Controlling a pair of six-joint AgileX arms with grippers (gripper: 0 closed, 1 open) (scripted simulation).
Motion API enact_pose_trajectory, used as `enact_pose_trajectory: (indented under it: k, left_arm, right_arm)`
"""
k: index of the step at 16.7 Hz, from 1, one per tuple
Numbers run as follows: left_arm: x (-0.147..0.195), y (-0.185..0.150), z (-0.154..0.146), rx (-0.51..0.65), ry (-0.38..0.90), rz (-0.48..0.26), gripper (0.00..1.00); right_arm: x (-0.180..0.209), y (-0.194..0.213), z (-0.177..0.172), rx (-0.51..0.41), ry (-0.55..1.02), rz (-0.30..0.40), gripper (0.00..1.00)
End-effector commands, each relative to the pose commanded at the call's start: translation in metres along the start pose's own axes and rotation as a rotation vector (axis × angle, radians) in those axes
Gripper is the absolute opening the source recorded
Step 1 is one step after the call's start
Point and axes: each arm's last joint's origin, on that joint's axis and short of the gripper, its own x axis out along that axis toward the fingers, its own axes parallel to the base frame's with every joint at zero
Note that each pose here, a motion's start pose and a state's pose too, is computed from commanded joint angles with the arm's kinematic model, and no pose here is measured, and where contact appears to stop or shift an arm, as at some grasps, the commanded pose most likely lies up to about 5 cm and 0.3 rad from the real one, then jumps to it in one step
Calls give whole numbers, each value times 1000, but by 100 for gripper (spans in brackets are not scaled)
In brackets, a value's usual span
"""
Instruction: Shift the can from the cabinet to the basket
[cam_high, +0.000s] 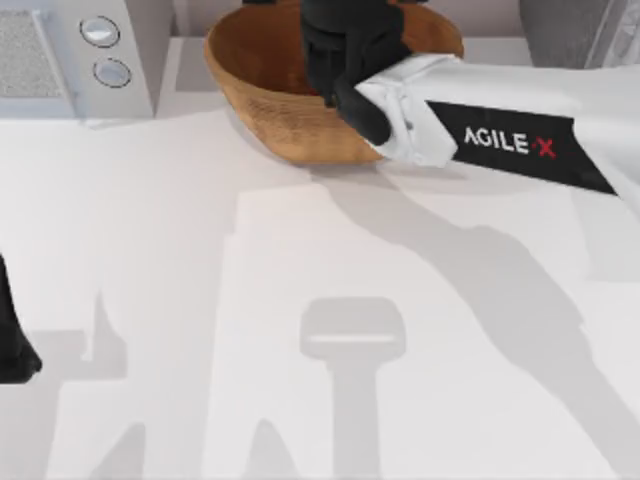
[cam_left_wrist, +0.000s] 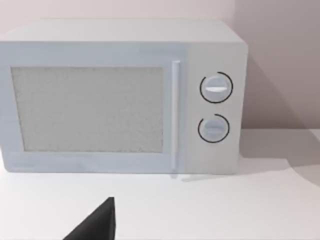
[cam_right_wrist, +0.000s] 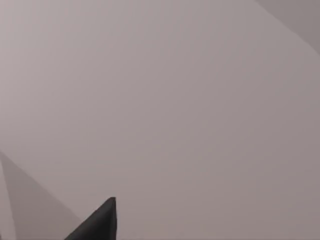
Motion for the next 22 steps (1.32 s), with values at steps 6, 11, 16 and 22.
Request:
enact_pose_trajectory:
  k: [6,11,16,22]
  left_arm:
    - [0,0,0,0,0,0,100]
    - [0,0,0,0,0,0,100]
    - [0,0,0,0,0,0,100]
    - [0,0,0,0,0,0,100]
  right_arm:
    - [-11,-36,27,-3,9,35,100]
    - [-65,-130,86,3,12,73,100]
    - [-173,-233,109,14,-9,73,100]
    - [-289,-298,41,10,-12,37,100]
